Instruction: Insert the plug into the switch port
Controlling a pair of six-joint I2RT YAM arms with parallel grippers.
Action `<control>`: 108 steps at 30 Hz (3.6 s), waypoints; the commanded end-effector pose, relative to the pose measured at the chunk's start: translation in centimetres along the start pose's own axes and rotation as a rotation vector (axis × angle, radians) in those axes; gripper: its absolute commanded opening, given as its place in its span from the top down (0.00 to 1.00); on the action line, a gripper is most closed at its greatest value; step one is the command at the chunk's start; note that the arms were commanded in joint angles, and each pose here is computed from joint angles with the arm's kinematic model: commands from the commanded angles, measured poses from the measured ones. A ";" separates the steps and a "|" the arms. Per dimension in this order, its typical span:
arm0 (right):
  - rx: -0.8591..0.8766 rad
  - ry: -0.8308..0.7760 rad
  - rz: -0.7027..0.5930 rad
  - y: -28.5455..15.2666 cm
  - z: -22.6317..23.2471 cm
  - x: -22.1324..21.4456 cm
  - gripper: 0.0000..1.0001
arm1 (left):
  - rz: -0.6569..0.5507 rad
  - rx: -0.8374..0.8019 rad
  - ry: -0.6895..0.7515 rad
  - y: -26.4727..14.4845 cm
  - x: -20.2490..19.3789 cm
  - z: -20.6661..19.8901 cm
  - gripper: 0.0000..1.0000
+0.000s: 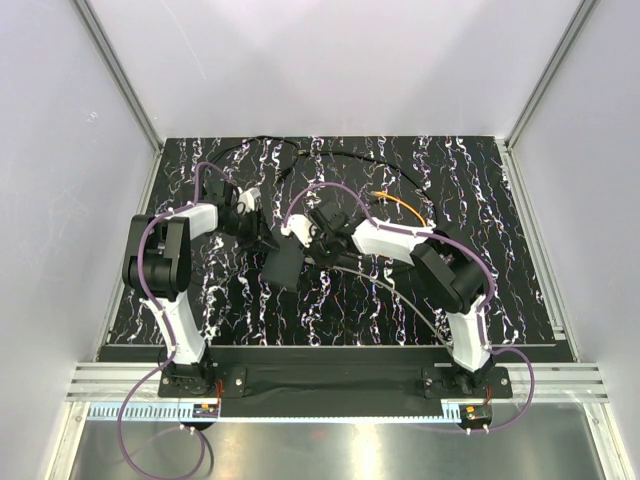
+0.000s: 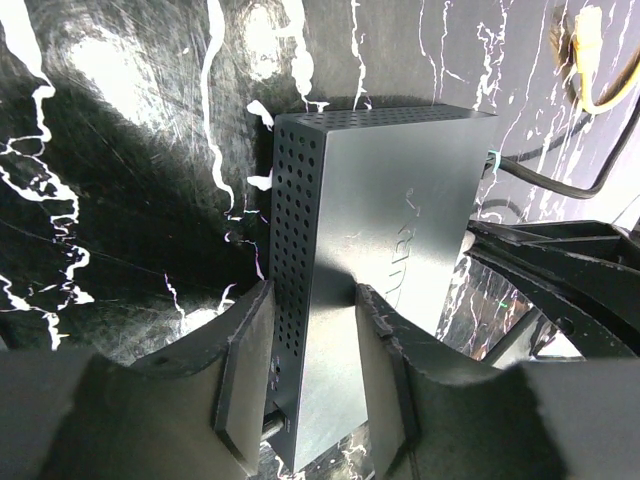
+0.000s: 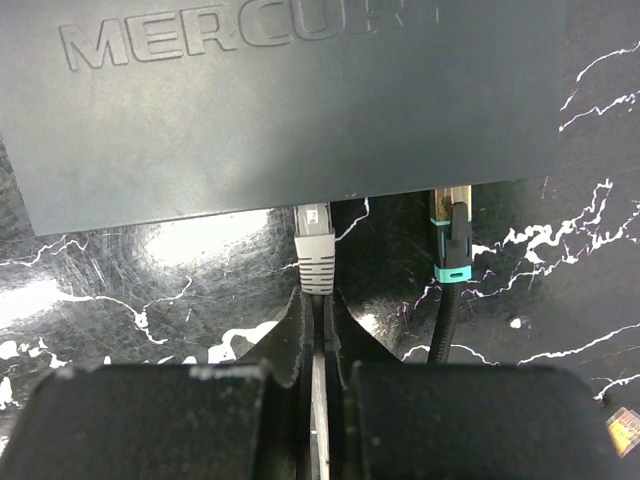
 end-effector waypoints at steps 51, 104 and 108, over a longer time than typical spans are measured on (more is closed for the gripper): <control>-0.416 0.308 0.120 -10.5 -17.6 -9.8 0.47 | -0.353 -0.154 0.432 -13.4 0.7 -7.2 0.36; -1.237 -0.857 -0.210 -29.1 -7.8 0.2 1.00 | -0.260 -0.735 0.237 -16.7 -3.2 -21.1 0.37; -1.337 -1.000 -0.289 -28.4 -4.8 0.9 1.00 | -0.159 -0.831 0.215 -14.9 -5.1 -22.0 0.36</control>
Point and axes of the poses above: each gripper's point midway between its finger pads, its own y axis out along the fingers, its own z axis along the line the jaws close on, x = y × z, the point moved 10 cm from there along -y, back along the fingers, and after that the axes turned 10 degrees about -y, right-handed, at the moved point
